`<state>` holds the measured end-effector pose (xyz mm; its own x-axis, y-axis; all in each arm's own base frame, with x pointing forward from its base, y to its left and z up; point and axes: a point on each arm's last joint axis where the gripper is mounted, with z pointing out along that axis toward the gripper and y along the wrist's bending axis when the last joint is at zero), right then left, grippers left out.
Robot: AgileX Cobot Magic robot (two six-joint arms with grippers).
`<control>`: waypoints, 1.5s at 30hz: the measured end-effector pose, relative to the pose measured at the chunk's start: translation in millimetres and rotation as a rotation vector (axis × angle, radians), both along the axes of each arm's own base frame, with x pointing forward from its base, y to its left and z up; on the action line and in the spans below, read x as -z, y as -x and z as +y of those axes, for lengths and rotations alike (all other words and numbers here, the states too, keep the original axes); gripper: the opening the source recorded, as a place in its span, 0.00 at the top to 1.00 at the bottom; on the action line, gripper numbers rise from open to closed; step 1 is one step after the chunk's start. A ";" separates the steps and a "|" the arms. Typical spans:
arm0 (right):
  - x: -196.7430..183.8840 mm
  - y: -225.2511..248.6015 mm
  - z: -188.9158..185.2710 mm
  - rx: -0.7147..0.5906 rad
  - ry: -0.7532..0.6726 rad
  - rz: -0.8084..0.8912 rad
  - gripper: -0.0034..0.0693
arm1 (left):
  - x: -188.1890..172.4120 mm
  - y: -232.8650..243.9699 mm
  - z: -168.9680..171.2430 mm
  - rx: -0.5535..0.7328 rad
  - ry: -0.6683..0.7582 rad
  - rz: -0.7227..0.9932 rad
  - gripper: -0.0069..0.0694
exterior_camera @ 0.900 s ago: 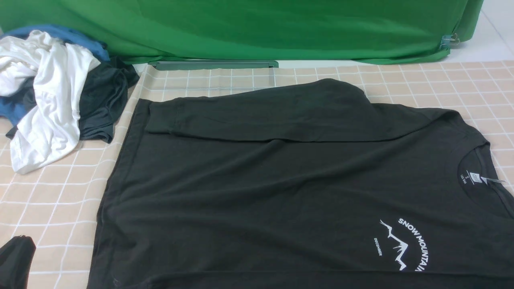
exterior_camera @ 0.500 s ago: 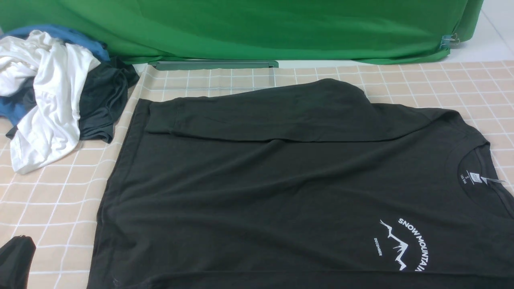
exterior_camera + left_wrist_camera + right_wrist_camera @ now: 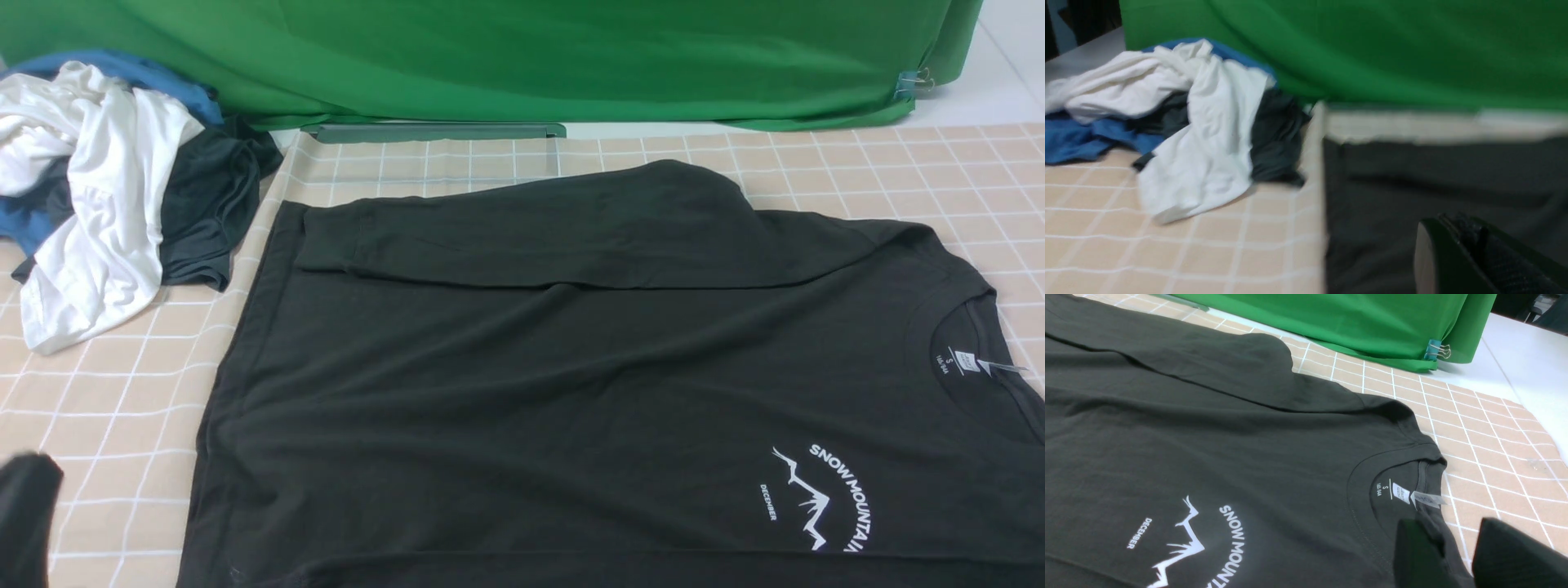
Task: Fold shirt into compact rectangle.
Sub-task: 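Grasp the left edge of the dark T-shirt lying flat on the table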
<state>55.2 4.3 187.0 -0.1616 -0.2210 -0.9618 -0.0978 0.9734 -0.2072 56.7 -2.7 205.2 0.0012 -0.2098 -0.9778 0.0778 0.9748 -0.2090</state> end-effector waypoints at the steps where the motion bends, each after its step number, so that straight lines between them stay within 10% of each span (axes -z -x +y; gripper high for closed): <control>1: 0.0 0.0 0.0 0.000 0.000 0.000 0.61 | -2.6 0.1 0.6 -0.043 0.052 -0.026 0.88; 11: 0.0 0.0 0.0 0.000 0.000 0.000 0.61 | -44.6 14.3 19.9 -0.145 0.427 -0.537 0.88; 18: -0.1 0.0 0.0 0.000 0.000 -0.001 0.61 | -104.5 32.8 13.6 -0.049 0.380 -0.734 0.88; 26: -20.2 -1.5 -1.8 0.038 -0.273 -0.208 0.61 | -168.1 -19.9 -1.0 -0.025 0.168 -0.045 0.88; 35: -37.1 0.8 -4.4 0.031 -0.643 -0.374 0.63 | -82.2 -93.1 -13.4 0.148 -0.107 0.996 0.88; 45: -83.1 9.2 -4.7 -0.009 -0.665 -0.488 0.77 | -27.3 -117.7 -19.4 0.238 -0.082 1.302 0.88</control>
